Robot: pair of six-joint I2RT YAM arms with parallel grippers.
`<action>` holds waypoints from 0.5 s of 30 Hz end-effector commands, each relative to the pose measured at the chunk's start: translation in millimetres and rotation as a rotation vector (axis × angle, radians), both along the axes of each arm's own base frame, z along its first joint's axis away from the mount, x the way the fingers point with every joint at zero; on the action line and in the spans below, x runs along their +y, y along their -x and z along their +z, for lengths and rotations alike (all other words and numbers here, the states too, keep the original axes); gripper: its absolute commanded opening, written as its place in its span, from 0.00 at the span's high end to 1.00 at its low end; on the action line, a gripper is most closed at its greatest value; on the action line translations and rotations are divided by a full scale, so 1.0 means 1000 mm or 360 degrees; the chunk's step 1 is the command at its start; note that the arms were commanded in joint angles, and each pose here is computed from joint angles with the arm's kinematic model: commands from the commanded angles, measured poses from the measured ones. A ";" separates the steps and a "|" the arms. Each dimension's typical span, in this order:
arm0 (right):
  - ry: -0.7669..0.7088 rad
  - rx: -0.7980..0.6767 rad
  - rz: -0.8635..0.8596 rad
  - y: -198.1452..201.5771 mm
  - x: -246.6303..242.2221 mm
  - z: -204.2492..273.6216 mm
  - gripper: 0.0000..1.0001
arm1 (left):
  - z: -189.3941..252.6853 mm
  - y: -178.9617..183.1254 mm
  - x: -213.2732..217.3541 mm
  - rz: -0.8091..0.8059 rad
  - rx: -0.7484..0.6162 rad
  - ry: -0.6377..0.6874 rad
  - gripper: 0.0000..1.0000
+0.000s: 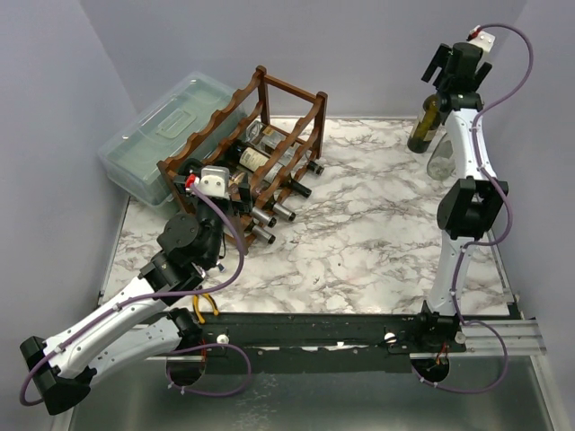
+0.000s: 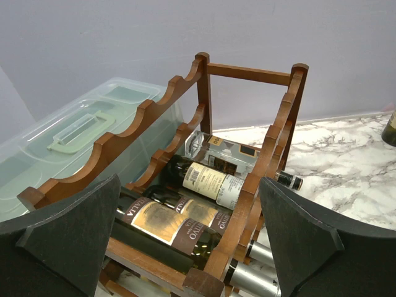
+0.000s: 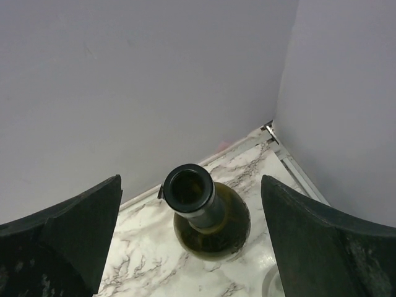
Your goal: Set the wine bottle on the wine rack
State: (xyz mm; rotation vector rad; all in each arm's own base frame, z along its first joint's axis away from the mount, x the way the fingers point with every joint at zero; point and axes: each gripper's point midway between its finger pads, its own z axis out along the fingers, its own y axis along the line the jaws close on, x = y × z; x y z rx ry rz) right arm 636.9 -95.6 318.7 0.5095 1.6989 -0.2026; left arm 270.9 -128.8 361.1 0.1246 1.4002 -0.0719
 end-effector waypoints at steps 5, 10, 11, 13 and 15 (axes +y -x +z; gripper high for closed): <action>0.0123 -0.0036 0.0019 -0.032 -0.007 -0.025 0.10 | 0.014 0.002 0.002 -0.0002 -0.0039 0.0026 0.06; 0.0150 -0.0073 -0.0004 -0.039 -0.011 -0.030 0.23 | 0.011 -0.001 0.002 0.0026 -0.0030 -0.0006 0.06; 0.0160 -0.0075 -0.0004 -0.041 -0.011 -0.034 0.23 | 0.010 -0.002 0.001 0.0023 -0.0028 -0.0008 0.06; 0.0188 -0.0059 0.0001 -0.045 -0.012 -0.041 0.24 | 0.008 -0.003 0.000 0.0018 -0.0020 -0.0018 0.06; 0.0214 -0.0063 0.0005 -0.048 -0.013 -0.047 0.24 | 0.006 -0.004 -0.001 0.0025 -0.0013 -0.0035 0.06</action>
